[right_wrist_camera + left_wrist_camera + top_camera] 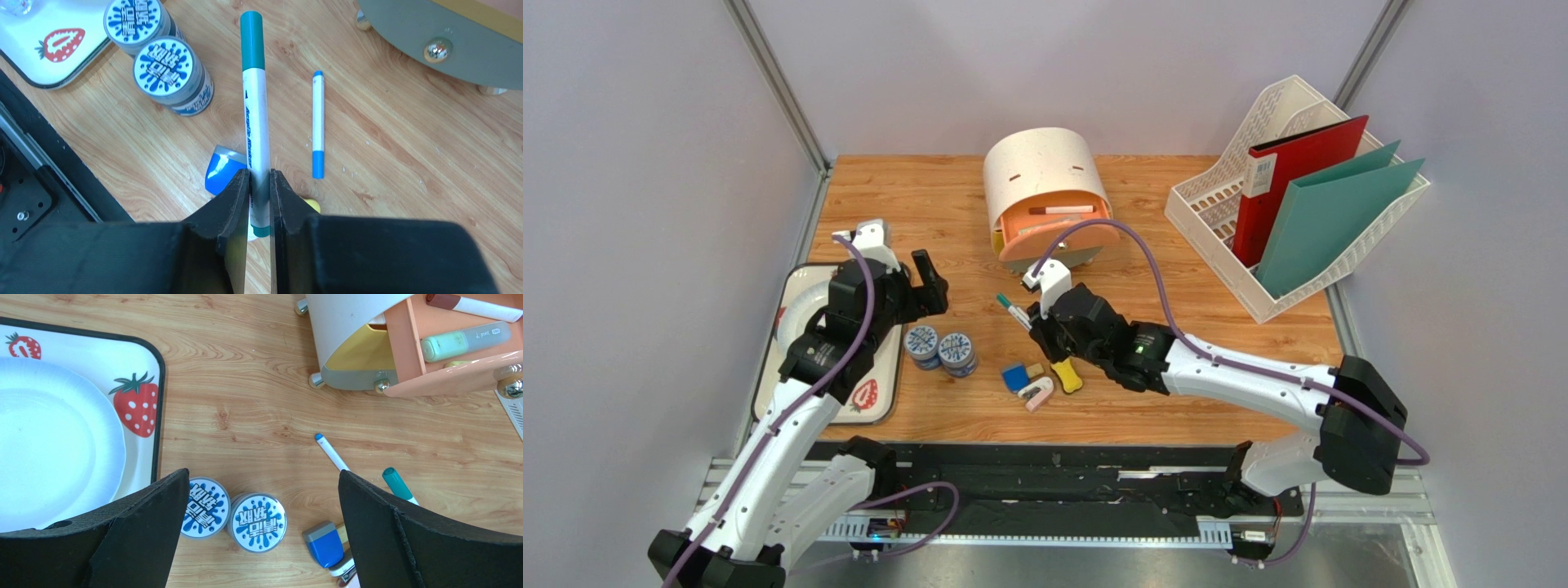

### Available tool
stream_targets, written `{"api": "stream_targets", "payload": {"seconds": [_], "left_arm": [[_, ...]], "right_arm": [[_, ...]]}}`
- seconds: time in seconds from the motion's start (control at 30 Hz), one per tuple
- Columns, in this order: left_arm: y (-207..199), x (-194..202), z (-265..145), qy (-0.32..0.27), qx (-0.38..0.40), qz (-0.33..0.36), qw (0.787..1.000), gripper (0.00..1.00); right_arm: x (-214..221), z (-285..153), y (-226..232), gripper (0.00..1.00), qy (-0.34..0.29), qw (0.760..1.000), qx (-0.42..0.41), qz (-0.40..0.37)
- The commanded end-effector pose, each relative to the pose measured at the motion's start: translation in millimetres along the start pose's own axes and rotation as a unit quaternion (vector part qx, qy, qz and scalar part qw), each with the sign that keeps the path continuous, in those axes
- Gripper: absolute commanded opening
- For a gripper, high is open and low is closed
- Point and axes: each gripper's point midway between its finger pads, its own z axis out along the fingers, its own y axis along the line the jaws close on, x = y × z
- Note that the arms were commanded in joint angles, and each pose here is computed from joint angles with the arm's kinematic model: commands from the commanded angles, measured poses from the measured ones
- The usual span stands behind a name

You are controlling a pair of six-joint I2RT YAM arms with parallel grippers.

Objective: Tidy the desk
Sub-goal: Pick up the stationery from the center of the board, then place the stationery in the drawer.

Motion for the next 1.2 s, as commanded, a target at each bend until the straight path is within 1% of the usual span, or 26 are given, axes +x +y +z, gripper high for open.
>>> {"api": "stream_targets", "payload": {"seconds": [0.0, 0.27, 0.37, 0.5, 0.6, 0.63, 0.67, 0.8, 0.87, 0.97, 1.0, 1.17], "left_arm": [[-2, -14, -4, -0.021, 0.005, -0.003, 1.000, 0.99], [-3, -15, -4, -0.022, 0.005, 0.000, 1.000, 0.99], [-3, -17, -5, -0.024, 0.005, 0.001, 1.000, 0.99], [-2, -17, -6, -0.024, 0.004, 0.001, 1.000, 0.99], [-3, -18, -6, -0.026, 0.005, -0.001, 1.000, 0.99], [-3, -17, -6, -0.025, 0.006, 0.000, 1.000, 0.99], [-3, -18, -6, -0.026, 0.006, -0.001, 1.000, 0.99], [-4, -18, -5, -0.027, 0.006, 0.000, 1.000, 0.99], [-4, -17, -5, -0.024, 0.008, 0.000, 1.000, 0.99], [-5, -18, -5, -0.026, 0.008, -0.001, 1.000, 0.99], [-4, -17, -5, -0.024, 0.008, -0.001, 1.000, 0.99], [-4, -16, -4, -0.023, 0.008, -0.001, 1.000, 0.99]], "right_arm": [[-13, -18, 7, 0.00, -0.017, 1.000, -0.022, -0.003], [-31, -41, 14, 0.00, -0.041, 0.997, -0.056, -0.024], [-47, -58, 16, 0.00, -0.064, 0.995, -0.069, -0.040], [-67, -76, 13, 0.00, -0.092, 0.992, -0.066, -0.059], [-80, -88, 2, 0.00, -0.110, 0.990, -0.042, -0.073], [-87, -91, -9, 0.00, -0.121, 0.990, -0.014, -0.066], [-93, -96, -16, 0.00, -0.130, 0.988, 0.002, -0.087], [-117, -106, -44, 0.00, -0.150, 0.983, 0.051, -0.094], [-128, -107, -64, 0.00, -0.147, 0.982, 0.078, -0.085], [-140, -106, -87, 0.00, -0.135, 0.984, 0.091, -0.079], [-142, -104, -91, 0.00, -0.130, 0.983, 0.088, -0.096], [-157, -99, -114, 0.00, -0.120, 0.981, 0.088, -0.125]]}}
